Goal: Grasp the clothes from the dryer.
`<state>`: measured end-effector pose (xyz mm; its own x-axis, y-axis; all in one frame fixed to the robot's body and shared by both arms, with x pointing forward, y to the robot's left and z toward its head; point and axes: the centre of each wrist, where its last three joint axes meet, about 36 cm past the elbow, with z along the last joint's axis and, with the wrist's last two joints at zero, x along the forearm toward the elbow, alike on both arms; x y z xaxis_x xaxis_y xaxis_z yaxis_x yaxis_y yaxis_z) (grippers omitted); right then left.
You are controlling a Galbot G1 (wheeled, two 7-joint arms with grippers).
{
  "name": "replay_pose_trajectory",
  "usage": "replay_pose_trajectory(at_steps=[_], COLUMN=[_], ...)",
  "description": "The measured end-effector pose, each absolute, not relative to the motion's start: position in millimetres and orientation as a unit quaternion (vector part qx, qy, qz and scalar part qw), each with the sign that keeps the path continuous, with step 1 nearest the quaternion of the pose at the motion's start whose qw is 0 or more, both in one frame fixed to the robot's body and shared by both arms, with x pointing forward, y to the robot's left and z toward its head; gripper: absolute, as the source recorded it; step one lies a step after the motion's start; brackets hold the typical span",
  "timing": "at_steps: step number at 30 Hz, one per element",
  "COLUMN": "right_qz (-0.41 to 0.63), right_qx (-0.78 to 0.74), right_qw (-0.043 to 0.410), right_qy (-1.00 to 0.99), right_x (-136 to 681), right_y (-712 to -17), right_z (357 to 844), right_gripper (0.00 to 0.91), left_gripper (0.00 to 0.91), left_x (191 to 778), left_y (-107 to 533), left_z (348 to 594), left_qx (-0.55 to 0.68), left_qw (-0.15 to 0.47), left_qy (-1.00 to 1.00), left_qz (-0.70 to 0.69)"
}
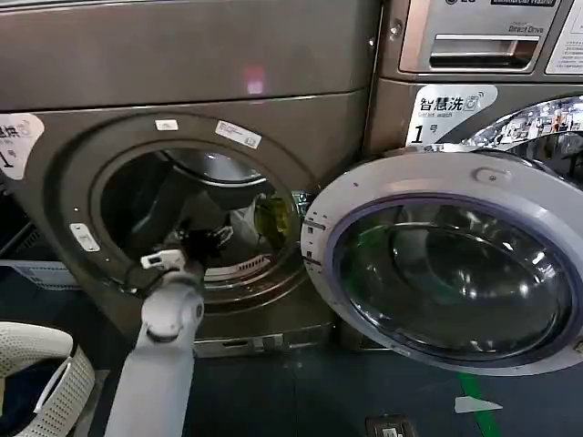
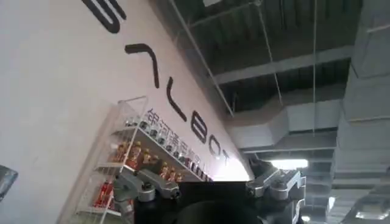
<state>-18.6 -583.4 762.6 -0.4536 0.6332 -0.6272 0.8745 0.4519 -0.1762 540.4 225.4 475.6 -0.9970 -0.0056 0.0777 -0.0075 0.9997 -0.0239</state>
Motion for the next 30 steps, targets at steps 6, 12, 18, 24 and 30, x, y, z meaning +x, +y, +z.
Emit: replay_pose_trajectory(at_steps=[6, 12, 18, 24, 30], right_qz=[-0.249, -0.249, -0.249, -0.248, -0.247], right_qx=[0.462, 0.46, 0.46, 0.461, 0.46], right_qw=[0.245, 0.245, 0.246, 0.248, 0.249], right_qy=[0.815, 0.816, 0.816, 0.815, 0.816], right_x=[-19.3, -18.1, -19.4, -20.3, -19.7], right_y=[-583.7, -583.7, -584.1, -584.2, -583.8], right_z=[761.9, 760.3, 758.4, 757.2, 755.1], right_gripper=[0.907, 0.907, 0.907, 0.907, 0.907], left_gripper=[0.907, 0.907, 0.907, 0.907, 0.907], left_x=[580.9, 616.4, 650.0, 682.8, 707.5], left_y=[223.0, 222.1, 224.0, 227.5, 231.4], left_z=[472.0, 471.3, 476.0, 486.3, 495.2], left_qx=[0.011, 0.014, 0.016, 0.016, 0.005], left_qw=[0.043, 0.045, 0.045, 0.047, 0.058], left_qy=[-0.999, -0.999, -0.999, -0.999, -0.998], left_qz=[0.001, -0.006, -0.007, -0.006, -0.008])
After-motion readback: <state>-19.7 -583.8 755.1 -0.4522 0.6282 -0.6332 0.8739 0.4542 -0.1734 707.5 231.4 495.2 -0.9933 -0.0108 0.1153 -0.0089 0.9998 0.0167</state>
